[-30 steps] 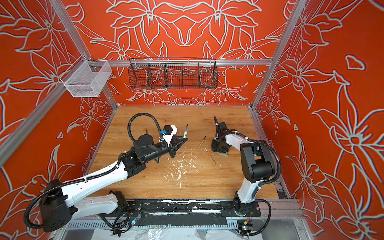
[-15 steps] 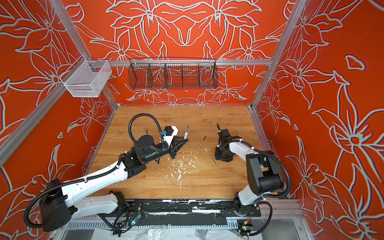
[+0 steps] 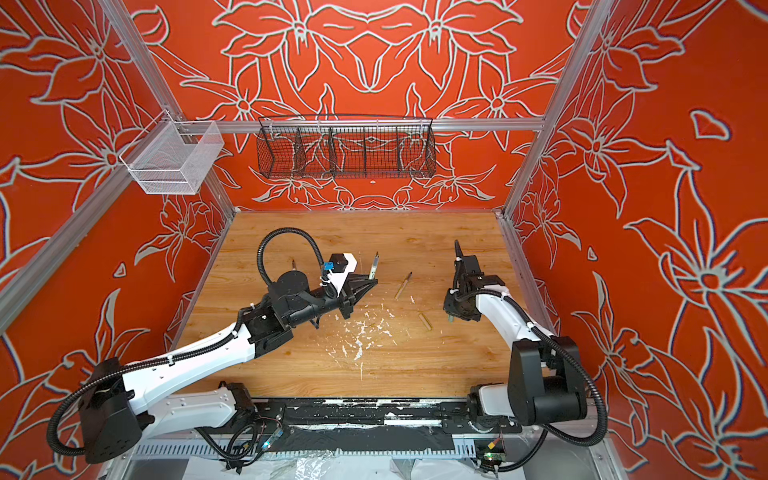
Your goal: Insert the pens into the pen caps
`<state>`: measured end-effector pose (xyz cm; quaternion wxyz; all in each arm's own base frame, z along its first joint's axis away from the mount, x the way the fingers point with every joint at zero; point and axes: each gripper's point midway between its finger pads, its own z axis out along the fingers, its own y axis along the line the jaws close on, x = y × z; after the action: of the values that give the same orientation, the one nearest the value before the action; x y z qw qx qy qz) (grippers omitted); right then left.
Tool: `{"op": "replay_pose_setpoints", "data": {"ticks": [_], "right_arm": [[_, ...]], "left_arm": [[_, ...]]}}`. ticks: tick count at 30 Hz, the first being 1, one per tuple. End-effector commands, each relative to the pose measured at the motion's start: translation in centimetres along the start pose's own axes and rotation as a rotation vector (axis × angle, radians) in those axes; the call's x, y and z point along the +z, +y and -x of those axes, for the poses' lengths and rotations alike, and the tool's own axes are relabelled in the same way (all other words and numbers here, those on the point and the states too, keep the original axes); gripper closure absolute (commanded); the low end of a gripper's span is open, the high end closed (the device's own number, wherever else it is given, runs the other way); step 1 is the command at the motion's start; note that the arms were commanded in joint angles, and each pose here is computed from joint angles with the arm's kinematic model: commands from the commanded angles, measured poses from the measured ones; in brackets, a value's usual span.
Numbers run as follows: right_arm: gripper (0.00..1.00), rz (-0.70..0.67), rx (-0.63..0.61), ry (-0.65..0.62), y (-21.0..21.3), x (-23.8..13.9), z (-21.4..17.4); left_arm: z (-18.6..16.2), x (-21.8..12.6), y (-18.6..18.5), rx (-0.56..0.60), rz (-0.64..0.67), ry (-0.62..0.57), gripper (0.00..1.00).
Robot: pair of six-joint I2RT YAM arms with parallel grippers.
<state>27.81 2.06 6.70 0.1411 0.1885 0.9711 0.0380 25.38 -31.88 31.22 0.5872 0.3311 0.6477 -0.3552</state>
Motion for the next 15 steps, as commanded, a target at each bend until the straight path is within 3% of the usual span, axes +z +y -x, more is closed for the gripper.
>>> {"op": "replay_pose_setpoints", "data": {"ticks": [1,15], "right_arm": [[0.76,-0.022,0.046,0.007,-0.9,1.1,0.1],[0.71,-0.002,0.047,0.073,-0.7,4.3,-0.4]], "left_arm": [[1.0,-0.3,-0.5,0.018,-0.013,-0.029,1.00],[0.4,0.0,-0.5,0.012,-0.015,-0.014,1.00]]}}
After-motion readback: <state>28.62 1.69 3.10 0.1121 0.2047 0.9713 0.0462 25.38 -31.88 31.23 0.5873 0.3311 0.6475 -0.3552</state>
